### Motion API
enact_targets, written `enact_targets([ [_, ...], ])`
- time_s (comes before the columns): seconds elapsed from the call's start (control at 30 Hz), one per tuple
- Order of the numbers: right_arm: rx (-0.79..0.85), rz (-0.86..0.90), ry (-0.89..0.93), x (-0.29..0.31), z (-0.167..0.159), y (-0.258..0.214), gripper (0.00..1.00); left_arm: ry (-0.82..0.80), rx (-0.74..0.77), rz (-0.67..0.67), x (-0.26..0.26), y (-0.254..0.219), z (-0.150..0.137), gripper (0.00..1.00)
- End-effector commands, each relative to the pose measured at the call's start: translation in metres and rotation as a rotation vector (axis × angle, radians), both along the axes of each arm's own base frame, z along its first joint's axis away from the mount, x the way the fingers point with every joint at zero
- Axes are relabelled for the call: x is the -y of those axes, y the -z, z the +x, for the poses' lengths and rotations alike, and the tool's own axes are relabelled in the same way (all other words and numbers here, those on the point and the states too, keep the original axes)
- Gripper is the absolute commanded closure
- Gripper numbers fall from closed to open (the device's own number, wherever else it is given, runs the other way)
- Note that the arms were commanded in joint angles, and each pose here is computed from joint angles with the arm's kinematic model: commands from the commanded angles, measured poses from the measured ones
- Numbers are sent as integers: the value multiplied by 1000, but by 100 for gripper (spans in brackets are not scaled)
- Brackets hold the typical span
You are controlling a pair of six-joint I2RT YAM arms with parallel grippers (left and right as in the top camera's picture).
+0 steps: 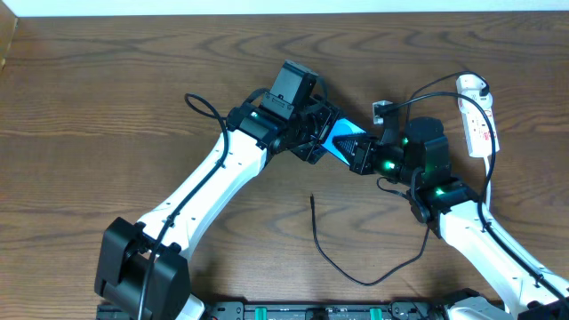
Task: Plug charger to phone and switch on socket
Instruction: 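Close the right gripper on the phone's side edge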
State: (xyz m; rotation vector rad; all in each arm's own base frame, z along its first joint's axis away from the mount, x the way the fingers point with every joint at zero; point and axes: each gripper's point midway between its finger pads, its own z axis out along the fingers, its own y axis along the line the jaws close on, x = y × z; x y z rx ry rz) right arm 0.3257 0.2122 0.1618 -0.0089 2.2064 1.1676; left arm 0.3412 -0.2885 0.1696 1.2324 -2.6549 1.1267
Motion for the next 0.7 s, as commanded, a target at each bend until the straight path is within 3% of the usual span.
enact_targets([
  [0.0,26,-1,-10,-3,3,-7,99,-1,27,-16,1,-11,1,58],
  [0.03,25,-1,-9,-3,3,-6,99,-1,28,-16,1,-11,1,39],
  [0.07,25,-1,-9,-3,3,-7,99,-1,28,-16,1,-11,1,26],
  [0.2,26,-1,-6,-2,3,-7,99,-13,33,-8,-2,-11,4,7],
  [0.53,-5,20,67,18,15,-7,99,31,58,-34,-12,-15,11,6],
  [0.67,-104,95,155,29,21,-6,99,66,82,-55,-16,-20,15,6],
])
